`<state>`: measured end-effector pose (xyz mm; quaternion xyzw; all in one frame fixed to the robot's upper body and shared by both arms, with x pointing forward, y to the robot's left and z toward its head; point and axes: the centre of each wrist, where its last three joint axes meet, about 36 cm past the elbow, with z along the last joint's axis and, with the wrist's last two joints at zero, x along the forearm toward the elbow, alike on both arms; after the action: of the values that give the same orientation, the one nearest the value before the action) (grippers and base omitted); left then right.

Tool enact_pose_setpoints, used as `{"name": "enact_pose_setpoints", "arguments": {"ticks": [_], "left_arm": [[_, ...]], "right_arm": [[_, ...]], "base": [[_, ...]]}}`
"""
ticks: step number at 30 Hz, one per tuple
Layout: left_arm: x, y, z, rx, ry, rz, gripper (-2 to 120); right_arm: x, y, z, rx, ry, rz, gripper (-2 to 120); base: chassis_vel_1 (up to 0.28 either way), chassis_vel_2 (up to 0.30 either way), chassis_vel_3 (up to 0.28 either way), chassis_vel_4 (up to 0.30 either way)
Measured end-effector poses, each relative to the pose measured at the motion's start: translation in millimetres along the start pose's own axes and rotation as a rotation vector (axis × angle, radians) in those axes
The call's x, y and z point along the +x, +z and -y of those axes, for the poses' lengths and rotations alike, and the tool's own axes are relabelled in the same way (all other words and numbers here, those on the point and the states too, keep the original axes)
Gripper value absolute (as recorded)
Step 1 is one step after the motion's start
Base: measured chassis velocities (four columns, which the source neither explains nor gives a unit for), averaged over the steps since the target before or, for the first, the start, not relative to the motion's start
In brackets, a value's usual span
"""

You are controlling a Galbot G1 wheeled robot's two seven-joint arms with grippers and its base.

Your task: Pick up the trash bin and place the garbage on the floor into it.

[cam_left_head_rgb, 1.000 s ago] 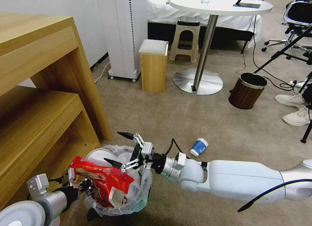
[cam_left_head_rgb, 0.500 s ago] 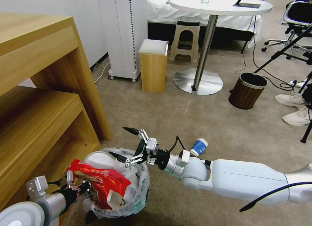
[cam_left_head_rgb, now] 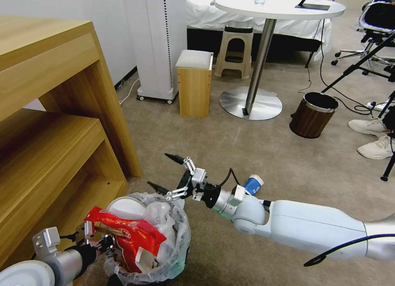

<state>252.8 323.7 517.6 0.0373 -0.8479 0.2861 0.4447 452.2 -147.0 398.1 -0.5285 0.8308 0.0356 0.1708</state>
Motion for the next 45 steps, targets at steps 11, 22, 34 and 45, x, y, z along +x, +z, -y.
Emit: {"name": "enact_pose_setpoints", "arguments": {"ticks": [11,22,34,45], "left_arm": [[4.3,-0.6,0.8,-0.008,-0.010,-0.006,0],[12.3,-7.4,0.9,-0.020,-0.018,0.005,0],[15.0,-6.0,2.1,-0.022,-0.023,0.012,0],[19.7,-1.6,6.5,-0.026,-0.014,0.010,0]], "right_arm": [[52.7,14.2,28.3,0.066,0.140,-0.061,100],[93.8,2.3,60.5,0.147,0.270,-0.095,100],[140.0,-5.4,91.6,0.281,0.428,-0.166,100],[182.2,12.3,95.0,0.370,0.579,-0.259,100]], "base": [[0.000,0.000,0.000,0.000],[0.000,0.000,0.000,0.000],[0.000,0.000,0.000,0.000],[0.000,0.000,0.000,0.000]]}}
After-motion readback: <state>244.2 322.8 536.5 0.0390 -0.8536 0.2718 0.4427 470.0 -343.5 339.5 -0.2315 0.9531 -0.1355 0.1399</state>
